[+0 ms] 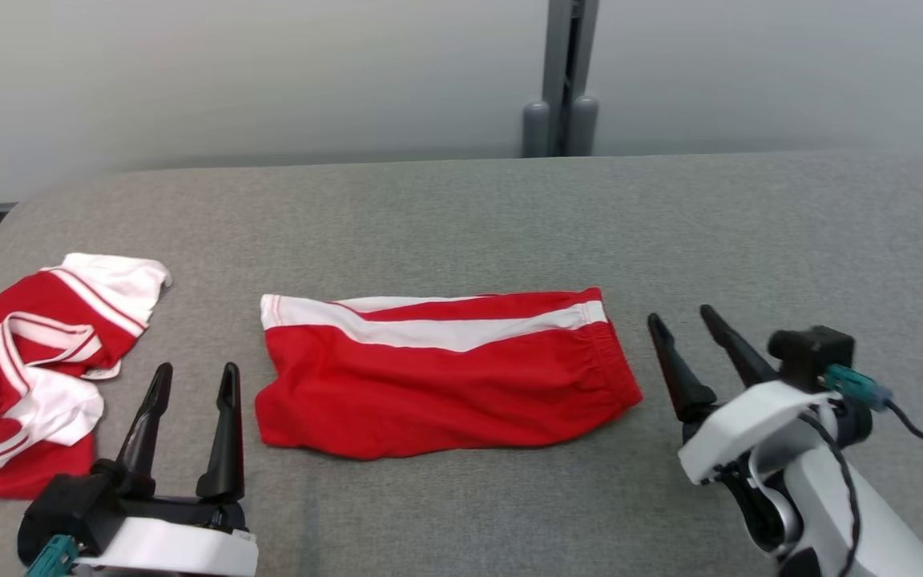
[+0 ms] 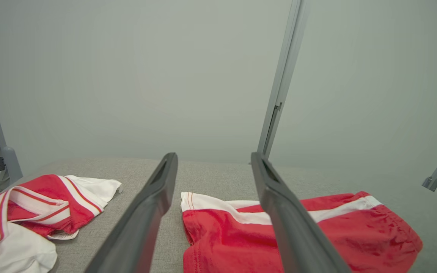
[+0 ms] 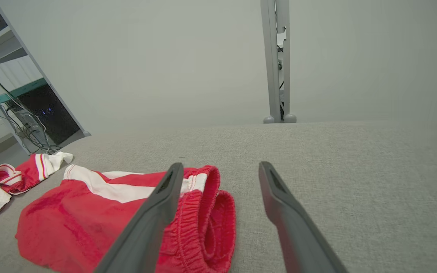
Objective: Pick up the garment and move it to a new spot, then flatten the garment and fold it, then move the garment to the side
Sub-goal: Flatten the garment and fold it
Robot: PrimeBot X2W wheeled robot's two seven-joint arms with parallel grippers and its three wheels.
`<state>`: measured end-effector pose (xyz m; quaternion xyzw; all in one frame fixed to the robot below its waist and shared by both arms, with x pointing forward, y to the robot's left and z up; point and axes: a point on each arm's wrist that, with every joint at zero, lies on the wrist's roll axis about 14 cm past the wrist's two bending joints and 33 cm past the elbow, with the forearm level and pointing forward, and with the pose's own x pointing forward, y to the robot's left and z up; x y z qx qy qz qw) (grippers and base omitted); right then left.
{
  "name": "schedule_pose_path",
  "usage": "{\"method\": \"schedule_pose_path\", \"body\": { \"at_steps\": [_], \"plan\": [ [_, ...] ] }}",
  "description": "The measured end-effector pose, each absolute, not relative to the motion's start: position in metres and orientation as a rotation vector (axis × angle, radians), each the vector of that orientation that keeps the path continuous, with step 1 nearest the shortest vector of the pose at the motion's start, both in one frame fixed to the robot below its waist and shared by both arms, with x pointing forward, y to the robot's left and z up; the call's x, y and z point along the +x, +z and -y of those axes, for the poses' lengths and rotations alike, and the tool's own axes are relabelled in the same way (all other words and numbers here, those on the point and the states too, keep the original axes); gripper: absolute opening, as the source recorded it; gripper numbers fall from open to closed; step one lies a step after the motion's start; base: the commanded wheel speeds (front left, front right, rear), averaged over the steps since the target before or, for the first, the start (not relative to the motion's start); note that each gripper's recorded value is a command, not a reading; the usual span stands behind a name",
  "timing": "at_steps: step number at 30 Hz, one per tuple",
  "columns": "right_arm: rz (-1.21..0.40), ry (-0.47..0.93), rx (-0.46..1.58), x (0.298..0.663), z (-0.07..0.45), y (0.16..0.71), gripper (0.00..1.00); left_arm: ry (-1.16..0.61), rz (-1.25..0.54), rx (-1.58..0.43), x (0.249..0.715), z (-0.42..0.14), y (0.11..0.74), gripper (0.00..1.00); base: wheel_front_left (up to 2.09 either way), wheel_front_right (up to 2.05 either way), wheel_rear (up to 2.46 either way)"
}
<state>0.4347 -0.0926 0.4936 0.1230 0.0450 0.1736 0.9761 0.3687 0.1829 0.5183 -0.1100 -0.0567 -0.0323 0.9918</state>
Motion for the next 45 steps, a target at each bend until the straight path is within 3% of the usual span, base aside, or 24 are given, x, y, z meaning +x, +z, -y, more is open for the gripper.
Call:
{"method": "schedule_pose_path", "body": {
  "at_steps": [5, 14, 28, 29, 30, 32, 45],
  "plan": [
    [-0.253, 0.410, 0.200, 0.447, 0.064, 0.463, 1.00, -0.036, 0.121, -0.226, 0.364, -0.191, 0.518, 1.00, 0.00, 0.00, 0.00],
    [-0.529, 0.375, 0.191, 0.460, 0.055, 0.408, 1.00, 0.039, 0.119, -0.226, 0.356, -0.214, 0.515, 1.00, 0.00, 0.00, 0.00],
    [-0.736, 0.322, 0.352, 0.445, 0.049, 0.375, 1.00, 0.032, 0.112, -0.221, 0.361, -0.212, 0.513, 1.00, 0.00, 0.00, 0.00],
    [-0.736, 0.326, 0.356, 0.445, 0.047, 0.376, 0.81, 0.031, 0.111, -0.220, 0.361, -0.212, 0.513, 1.00, 0.00, 0.00, 0.00],
    [-0.735, 0.329, 0.362, 0.445, 0.046, 0.377, 0.42, 0.028, 0.112, -0.219, 0.361, -0.212, 0.513, 1.00, 0.00, 0.00, 0.00],
    [-0.727, 0.336, 0.378, 0.445, 0.042, 0.379, 0.00, 0.019, 0.114, -0.218, 0.362, -0.210, 0.514, 1.00, 0.00, 0.00, 0.00],
    [-0.639, 0.316, 0.491, 0.449, 0.046, 0.401, 0.00, -0.033, 0.134, -0.216, 0.366, -0.199, 0.522, 1.00, 0.00, 0.00, 0.00]
  ]
}}
